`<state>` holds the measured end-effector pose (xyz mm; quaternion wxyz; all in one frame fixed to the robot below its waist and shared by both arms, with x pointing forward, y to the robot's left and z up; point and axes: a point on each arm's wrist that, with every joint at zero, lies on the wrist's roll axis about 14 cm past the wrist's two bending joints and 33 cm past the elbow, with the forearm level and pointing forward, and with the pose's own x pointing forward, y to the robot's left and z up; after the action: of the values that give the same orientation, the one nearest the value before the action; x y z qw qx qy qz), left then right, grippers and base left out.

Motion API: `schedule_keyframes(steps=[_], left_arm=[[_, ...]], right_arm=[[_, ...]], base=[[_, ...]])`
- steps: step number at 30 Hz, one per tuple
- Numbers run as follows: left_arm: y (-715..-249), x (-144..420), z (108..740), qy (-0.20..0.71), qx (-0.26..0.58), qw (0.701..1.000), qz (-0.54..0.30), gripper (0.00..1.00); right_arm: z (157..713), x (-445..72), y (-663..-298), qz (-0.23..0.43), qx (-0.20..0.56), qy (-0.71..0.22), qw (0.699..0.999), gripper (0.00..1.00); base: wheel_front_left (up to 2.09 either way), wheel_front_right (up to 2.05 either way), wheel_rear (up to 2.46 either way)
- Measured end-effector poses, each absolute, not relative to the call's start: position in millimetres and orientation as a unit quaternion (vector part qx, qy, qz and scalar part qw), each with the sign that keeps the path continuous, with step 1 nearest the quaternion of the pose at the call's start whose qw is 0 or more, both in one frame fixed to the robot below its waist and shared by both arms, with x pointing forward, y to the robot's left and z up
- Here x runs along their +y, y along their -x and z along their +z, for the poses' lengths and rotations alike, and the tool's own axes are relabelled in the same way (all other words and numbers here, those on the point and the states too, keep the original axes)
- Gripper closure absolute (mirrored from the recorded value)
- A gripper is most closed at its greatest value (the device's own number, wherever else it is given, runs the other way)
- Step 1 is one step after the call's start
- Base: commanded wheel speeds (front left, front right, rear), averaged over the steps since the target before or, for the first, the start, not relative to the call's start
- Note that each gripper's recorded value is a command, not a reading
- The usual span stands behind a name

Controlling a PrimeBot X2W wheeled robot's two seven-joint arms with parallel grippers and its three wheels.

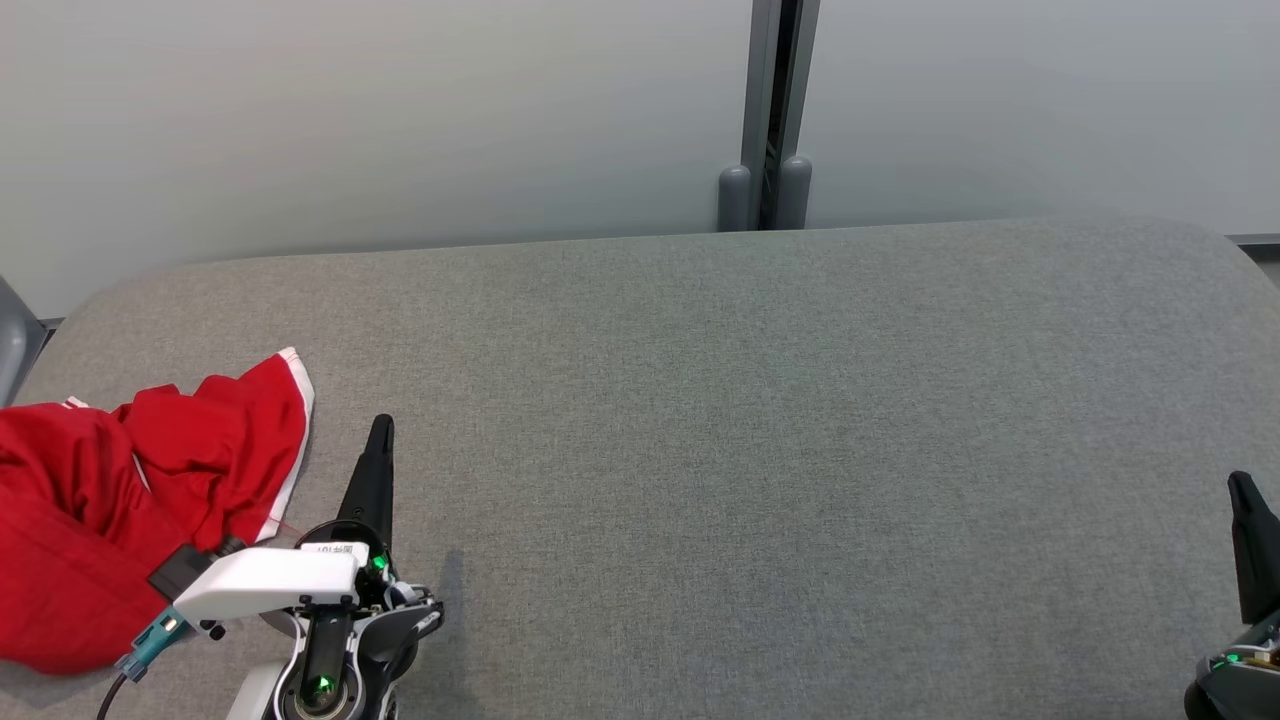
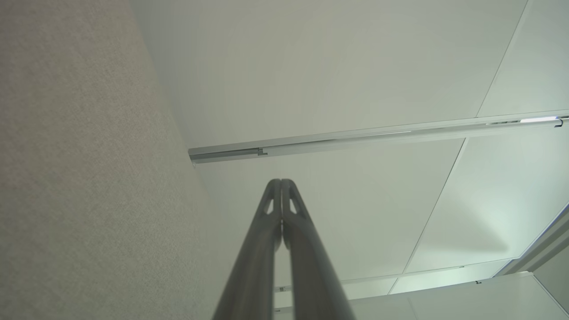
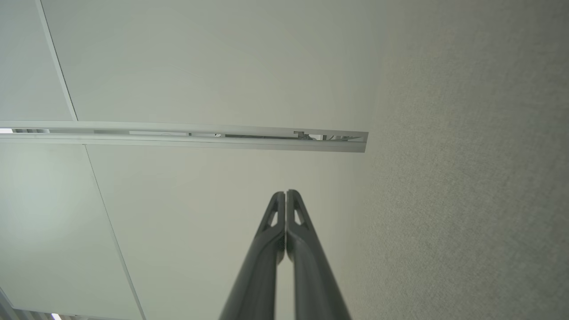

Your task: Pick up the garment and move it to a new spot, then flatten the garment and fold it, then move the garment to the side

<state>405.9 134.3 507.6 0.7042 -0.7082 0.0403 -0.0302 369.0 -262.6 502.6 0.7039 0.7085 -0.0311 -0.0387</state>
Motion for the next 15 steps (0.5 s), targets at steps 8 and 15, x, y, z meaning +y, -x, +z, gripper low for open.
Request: schedule_keyframes(steps=[8, 15], left_arm=[[-405.9, 134.3, 507.6, 0.708, 0.04, 0.704, -0.03, 1.0], [-389.0, 135.9, 474.1, 0.709, 0.07, 0.701, 0.008, 0.0]], right_arm=[[502.6, -262.6, -369.0, -0.039, -0.031, -0.708, 0.704, 1.0], [475.2, -253.0, -358.7, -0.066, -0.004, -0.721, 0.69, 0.0]], base=[[0.0, 0.0, 0.0], [0.0, 0.0, 0.0]])
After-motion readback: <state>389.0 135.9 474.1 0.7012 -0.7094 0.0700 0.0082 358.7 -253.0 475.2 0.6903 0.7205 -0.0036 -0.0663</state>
